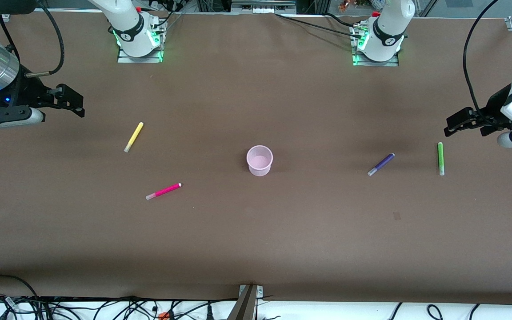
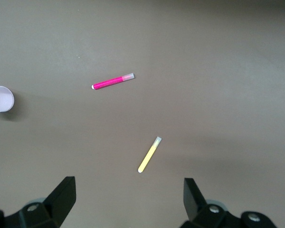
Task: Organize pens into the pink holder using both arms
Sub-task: 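Reach the right gripper to the pink marker while the left gripper reaches the purple marker, then grasp the pink marker with the right gripper while the left gripper grasps the purple marker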
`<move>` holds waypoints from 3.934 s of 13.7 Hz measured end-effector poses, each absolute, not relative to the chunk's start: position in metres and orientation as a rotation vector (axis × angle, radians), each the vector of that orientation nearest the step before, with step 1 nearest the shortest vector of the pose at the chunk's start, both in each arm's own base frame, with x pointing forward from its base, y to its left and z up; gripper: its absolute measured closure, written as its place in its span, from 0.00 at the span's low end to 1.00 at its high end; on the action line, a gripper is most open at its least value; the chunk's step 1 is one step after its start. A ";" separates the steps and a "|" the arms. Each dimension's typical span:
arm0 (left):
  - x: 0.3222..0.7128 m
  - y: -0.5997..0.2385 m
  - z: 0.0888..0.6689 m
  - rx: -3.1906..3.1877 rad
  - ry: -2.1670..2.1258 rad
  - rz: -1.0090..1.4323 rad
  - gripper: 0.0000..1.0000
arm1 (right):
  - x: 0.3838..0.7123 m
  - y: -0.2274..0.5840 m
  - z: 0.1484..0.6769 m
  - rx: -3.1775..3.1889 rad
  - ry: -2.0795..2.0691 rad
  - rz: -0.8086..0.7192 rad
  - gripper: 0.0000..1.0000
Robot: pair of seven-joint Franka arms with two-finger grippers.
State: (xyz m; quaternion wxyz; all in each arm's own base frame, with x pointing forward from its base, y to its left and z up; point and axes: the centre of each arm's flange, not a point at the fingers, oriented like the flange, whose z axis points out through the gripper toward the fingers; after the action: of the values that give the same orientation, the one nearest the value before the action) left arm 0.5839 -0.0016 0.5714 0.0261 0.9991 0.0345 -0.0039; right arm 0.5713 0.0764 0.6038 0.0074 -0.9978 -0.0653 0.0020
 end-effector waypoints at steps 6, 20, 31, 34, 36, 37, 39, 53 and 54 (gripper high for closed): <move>0.584 -0.007 0.571 3.097 0.108 -0.015 0.00 | 0.574 0.078 0.596 -3.115 -0.207 0.029 0.00; 0.627 -0.008 0.400 2.915 1.273 -0.356 0.00 | 0.656 0.142 0.265 -2.895 0.861 0.212 0.03; 0.599 -0.015 0.235 1.958 2.617 -0.182 0.00 | 0.668 0.172 0.183 -2.752 1.065 0.297 0.27; 0.570 -0.016 0.229 1.851 2.663 -0.138 0.00 | 0.665 0.170 0.175 -2.753 1.077 0.302 0.43; 0.557 -0.015 0.225 1.766 2.689 -0.100 0.00 | 0.663 0.168 0.172 -2.744 1.089 0.298 0.48; 0.551 -0.016 0.219 1.750 2.686 -0.087 0.00 | 0.663 0.167 0.173 -2.738 1.097 0.301 0.58; 0.538 -0.023 0.206 1.747 2.659 -0.066 0.00 | 0.664 0.167 0.175 -2.724 1.104 0.299 0.81; 0.522 -0.029 0.163 1.734 2.606 -0.013 0.02 | 0.656 0.291 0.292 -2.017 1.325 0.991 0.82; 0.521 -0.029 0.161 1.734 2.606 -0.013 0.02 | 0.652 0.309 0.300 -1.926 1.322 1.058 0.82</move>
State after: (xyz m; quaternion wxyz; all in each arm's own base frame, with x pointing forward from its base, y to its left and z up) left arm 0.5211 -0.0289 0.1606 0.0058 0.5539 0.8326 -0.0040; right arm 0.6516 0.3090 0.3000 0.2846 -0.7200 0.4942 0.3956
